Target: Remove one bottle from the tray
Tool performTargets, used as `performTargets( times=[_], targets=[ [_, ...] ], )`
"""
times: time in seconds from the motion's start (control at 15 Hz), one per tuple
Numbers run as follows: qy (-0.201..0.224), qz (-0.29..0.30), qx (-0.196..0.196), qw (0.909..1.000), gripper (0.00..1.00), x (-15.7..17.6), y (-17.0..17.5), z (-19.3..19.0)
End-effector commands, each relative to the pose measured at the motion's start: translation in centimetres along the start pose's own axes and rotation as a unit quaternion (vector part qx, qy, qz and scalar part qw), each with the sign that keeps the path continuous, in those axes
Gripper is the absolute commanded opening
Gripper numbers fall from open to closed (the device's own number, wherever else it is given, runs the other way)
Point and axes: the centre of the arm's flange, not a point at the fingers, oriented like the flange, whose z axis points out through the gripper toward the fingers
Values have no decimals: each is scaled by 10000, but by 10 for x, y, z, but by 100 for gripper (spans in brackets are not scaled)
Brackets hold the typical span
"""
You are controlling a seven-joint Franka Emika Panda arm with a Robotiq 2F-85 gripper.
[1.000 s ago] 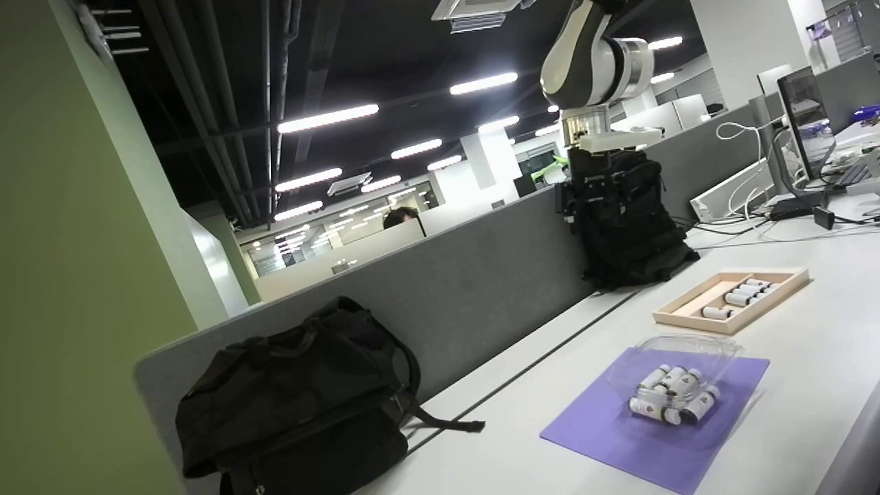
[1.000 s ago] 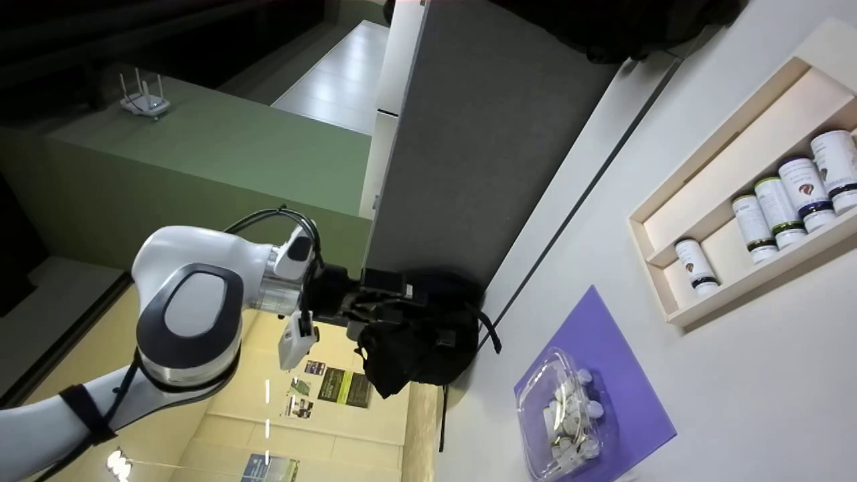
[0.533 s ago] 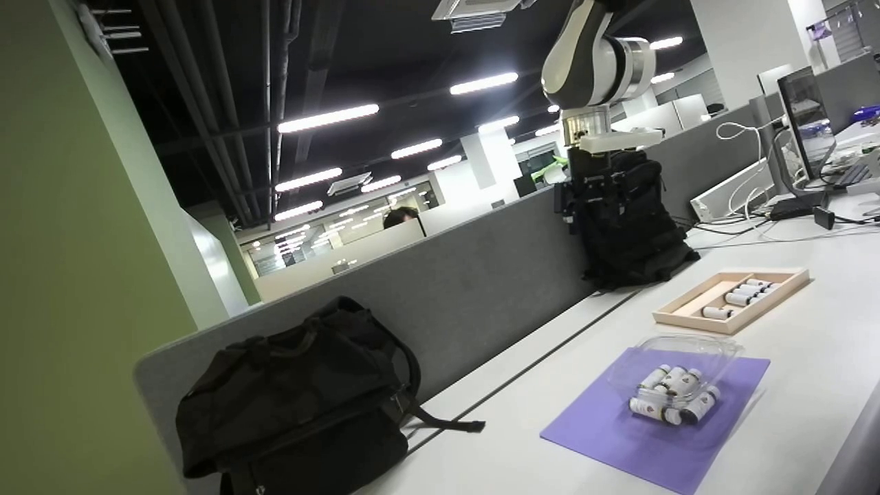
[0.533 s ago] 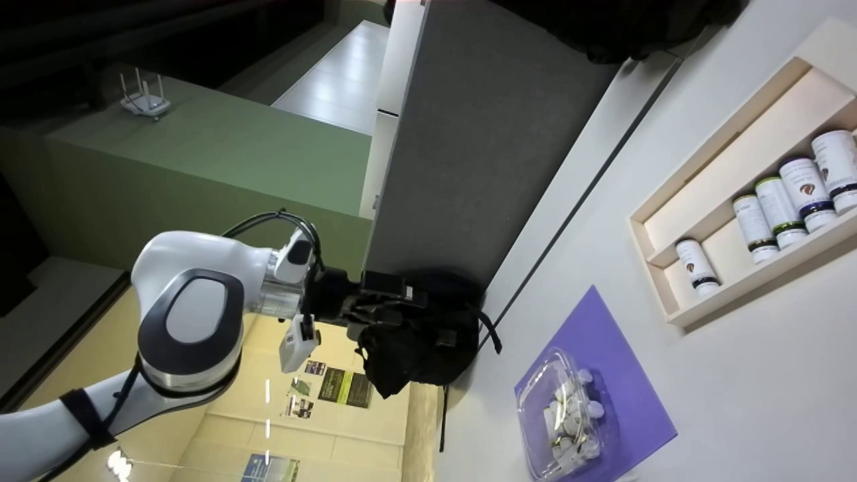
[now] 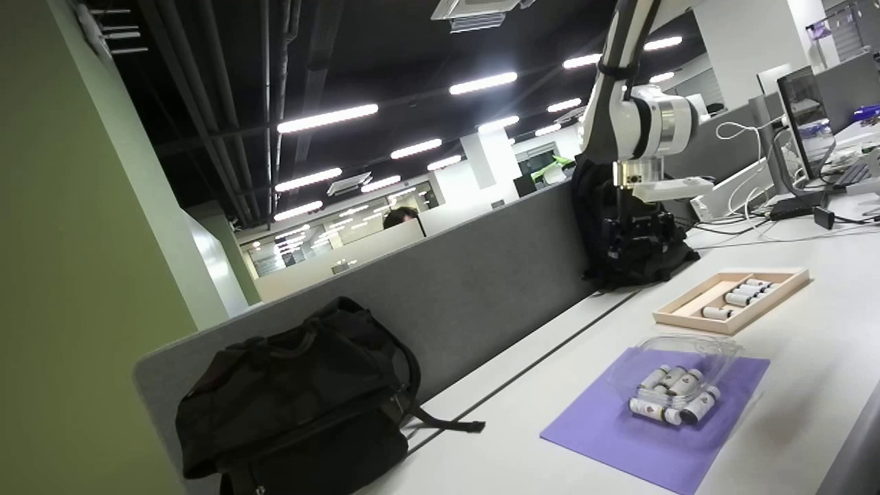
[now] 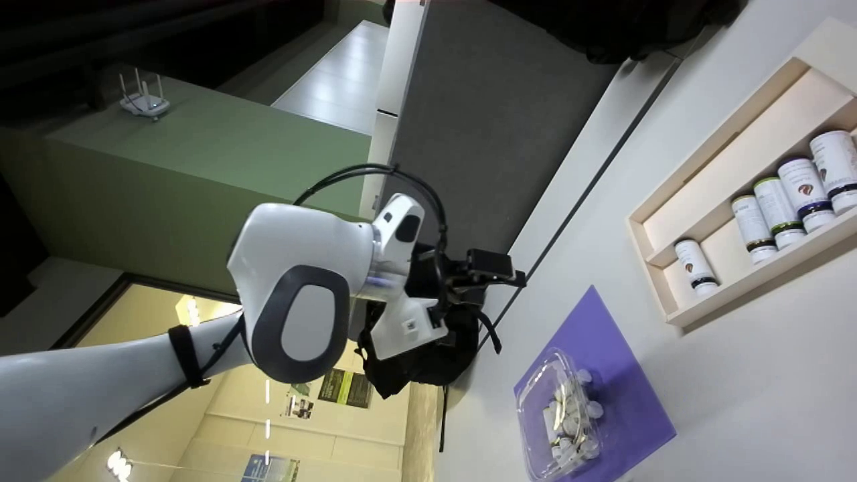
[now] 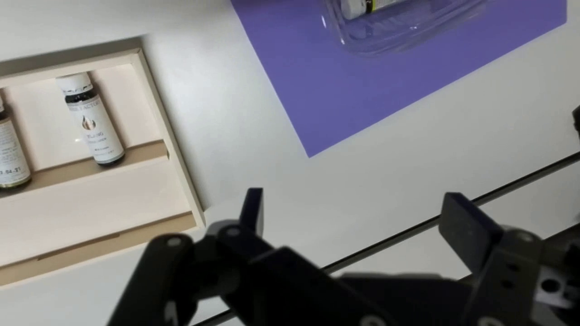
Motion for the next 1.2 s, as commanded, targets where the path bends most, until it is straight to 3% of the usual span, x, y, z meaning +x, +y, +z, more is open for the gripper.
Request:
performTargets(
  times=[0.0,0.27,0.33,0.4,0.8,1.13],
  targets=[
    [-18,-264,138,9996,100,-8,32,36],
    [-364,-925,-45,9950,100,-8,65,43],
    [-530,-716,-180,9959,100,-3,70,44],
    [-365,-791,-72,9962,100,-16,61,47],
    [-502,-822,-181,9952,100,-16,75,50],
    [-328,-491,-457,9972,100,-12,124,82]
  ],
)
